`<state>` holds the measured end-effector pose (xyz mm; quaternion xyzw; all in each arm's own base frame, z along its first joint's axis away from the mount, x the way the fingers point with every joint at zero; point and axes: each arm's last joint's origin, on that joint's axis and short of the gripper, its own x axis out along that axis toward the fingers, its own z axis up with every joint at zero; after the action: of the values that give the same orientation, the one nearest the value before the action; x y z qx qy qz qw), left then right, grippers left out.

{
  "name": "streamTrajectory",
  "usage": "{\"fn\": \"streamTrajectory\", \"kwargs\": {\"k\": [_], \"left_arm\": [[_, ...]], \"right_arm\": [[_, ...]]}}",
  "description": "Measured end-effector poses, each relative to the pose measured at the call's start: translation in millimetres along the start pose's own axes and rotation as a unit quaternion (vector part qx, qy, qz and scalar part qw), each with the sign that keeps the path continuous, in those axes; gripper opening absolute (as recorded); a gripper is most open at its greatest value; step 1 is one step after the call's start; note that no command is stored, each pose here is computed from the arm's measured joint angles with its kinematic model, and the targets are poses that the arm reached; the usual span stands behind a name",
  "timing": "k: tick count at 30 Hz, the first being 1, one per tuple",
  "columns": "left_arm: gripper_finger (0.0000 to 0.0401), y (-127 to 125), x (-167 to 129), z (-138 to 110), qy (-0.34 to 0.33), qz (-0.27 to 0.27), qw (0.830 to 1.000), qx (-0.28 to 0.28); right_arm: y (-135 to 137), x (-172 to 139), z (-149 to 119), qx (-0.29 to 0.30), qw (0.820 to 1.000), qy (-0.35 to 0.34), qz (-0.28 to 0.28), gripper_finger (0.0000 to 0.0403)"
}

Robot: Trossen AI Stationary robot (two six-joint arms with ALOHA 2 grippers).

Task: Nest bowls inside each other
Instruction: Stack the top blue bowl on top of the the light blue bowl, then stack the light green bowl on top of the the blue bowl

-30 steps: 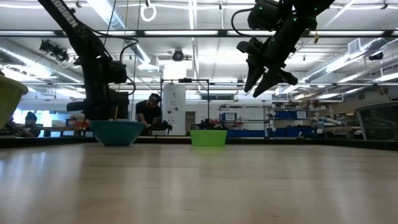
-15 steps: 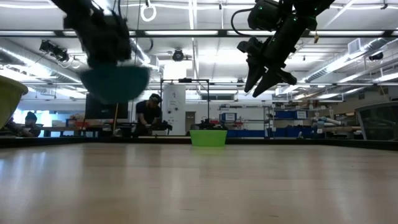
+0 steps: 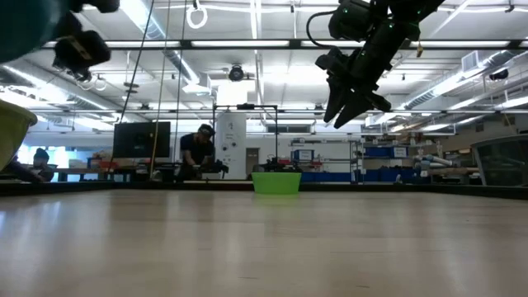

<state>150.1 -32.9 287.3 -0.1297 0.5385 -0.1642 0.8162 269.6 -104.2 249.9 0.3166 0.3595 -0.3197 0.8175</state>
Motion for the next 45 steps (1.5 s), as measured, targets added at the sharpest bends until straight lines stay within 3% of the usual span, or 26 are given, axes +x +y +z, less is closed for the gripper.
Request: {"fn": "streamTrajectory", "kwargs": {"k": [9,18,24,29,34,38,45], "left_arm": [[0.0023,-33.4,45.8,4.8,0.051,0.005,0.998,0.032],[0.0027,-39.1,74.8,16.6,0.064,0.014,0.997,-0.035],[0.0087,-42.3,88.3,11.5,0.111,0.035,0.99,-0.081],[0.0168,-39.4,88.1,9.1,0.126,0.051,0.982,-0.131],[0.0226,-27.7,75.1,5.9,0.133,0.075,0.969,-0.192],[0.0254,-13.1,60.8,4.1,0.128,0.094,0.954,-0.254],[0.0265,7.4,37.3,6.9,0.05,0.117,0.946,-0.297]], "right_arm": [[-2.3,0.2,1.7,0.008,1.0,-0.002,-0.003,0.0146],[-4.3,0.4,4.6,0.015,1.0,-0.014,-0.009,0.0146],[-6.3,0.5,5.9,0.025,0.999,-0.017,-0.013,0.0149],[-7.7,0.4,7.0,0.042,0.998,-0.035,-0.036,0.0151],[-12.1,13.7,18.6,0.109,0.99,-0.08,-0.046,0.0151],[-17.8,43.9,24.8,0.146,0.987,-0.062,-0.017,0.0151],[-32.8,99.7,22.2,0.188,0.981,-0.033,-0.024,0.015]]}}
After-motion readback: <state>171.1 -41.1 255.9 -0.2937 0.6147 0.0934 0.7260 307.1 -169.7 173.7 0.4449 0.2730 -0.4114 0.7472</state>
